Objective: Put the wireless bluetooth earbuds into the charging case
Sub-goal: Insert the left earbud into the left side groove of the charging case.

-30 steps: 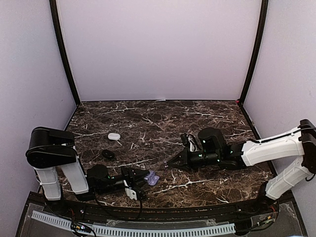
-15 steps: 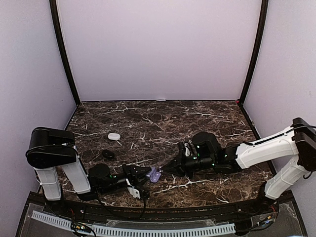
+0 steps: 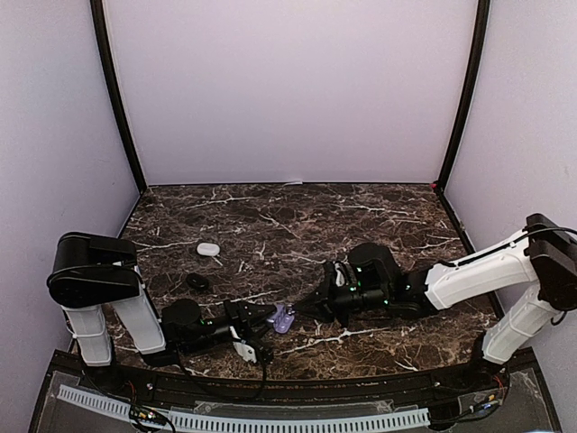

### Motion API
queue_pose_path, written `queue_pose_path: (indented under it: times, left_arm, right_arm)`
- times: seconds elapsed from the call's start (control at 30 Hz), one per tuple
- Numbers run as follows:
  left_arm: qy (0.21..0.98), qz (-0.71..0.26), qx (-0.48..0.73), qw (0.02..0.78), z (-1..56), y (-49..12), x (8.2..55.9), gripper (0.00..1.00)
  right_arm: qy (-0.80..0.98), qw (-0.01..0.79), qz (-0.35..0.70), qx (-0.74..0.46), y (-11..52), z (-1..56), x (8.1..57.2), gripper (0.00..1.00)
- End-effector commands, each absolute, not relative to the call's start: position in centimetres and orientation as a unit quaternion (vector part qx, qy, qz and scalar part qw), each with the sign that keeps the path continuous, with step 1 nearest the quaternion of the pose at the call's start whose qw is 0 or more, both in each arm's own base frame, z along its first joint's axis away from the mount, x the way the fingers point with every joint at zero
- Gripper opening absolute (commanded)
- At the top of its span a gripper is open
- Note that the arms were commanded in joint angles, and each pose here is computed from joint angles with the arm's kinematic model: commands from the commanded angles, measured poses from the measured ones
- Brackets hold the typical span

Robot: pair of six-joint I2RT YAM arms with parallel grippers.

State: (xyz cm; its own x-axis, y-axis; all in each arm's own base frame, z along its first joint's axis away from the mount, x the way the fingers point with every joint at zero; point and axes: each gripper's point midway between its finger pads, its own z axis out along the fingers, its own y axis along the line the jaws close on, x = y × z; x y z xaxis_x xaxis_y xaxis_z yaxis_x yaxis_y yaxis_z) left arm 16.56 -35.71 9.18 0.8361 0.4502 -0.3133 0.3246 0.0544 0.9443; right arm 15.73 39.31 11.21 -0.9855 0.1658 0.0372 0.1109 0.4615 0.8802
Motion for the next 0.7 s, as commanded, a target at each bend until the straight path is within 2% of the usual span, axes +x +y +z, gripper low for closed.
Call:
queue_pose_path:
  times: [0.0,0.67]
  left_arm:
    - [0.254,0.047,0.604,0.754,15.5,-36.0,16.5,0.02]
    - [0.257,0.039,0.599,0.757,15.8,-36.0,16.5,0.02]
  right_arm:
    - [0.84,0.024,0.537,0.072,40.2,12.3,15.5,0.0]
    - [0.827,0.0,0.558,0.069,41.9,11.5,15.4,0.0]
